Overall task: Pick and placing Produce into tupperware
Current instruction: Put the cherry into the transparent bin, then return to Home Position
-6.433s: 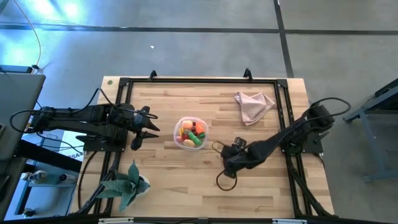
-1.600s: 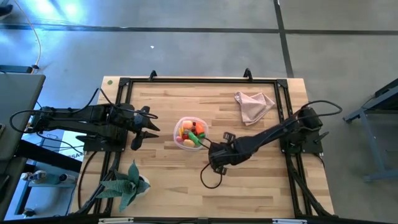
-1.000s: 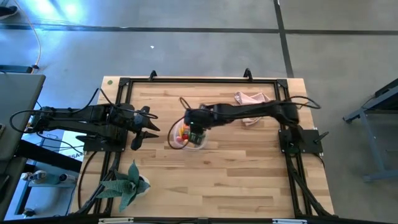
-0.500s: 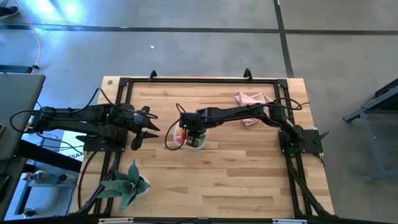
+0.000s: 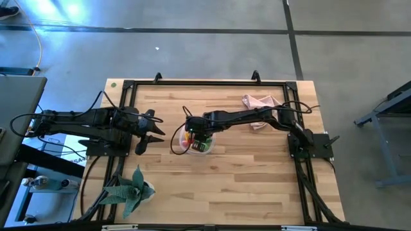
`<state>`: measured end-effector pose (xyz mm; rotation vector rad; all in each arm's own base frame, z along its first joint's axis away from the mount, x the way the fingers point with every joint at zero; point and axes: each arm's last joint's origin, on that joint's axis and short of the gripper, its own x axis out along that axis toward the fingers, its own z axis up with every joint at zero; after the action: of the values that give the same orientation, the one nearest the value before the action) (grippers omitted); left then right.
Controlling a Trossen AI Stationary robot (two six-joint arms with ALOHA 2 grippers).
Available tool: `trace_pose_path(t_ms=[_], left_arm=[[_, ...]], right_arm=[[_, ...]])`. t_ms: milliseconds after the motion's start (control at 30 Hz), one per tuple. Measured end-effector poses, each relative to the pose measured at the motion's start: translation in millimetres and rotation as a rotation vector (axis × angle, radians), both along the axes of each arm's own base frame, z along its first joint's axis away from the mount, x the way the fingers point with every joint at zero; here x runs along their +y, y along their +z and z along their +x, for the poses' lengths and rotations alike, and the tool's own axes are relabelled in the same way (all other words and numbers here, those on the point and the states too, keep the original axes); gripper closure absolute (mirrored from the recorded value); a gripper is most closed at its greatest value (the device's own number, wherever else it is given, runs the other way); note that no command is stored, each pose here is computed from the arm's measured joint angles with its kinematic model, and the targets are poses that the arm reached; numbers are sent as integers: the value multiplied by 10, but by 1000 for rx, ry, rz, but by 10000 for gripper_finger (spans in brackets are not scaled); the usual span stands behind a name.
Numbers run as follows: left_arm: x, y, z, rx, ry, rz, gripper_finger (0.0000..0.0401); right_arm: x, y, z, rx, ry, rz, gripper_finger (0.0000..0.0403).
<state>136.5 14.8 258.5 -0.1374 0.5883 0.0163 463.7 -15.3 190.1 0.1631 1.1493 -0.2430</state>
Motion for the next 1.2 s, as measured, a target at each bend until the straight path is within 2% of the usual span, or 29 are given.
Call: trace_pose_path(t_ms=[300, 633, 1033, 1133, 1200], left_arm=[[0, 0, -1, 0, 0, 0, 279], [0, 0, -1, 0, 0, 0, 279], [0, 0, -1, 0, 0, 0, 279], [0, 0, 0, 0, 0, 0, 279], [0, 0, 0, 0, 0, 0, 279]], right_arm=[[-9, 0, -1, 0, -11, -2, 321], [-23, -1, -2, 0, -20, 0, 282], [-23, 0, 2, -5, -20, 0, 279], [-21, 84, -23, -19, -16, 4, 279], [-15, 293, -82, -58, -5, 0, 283]])
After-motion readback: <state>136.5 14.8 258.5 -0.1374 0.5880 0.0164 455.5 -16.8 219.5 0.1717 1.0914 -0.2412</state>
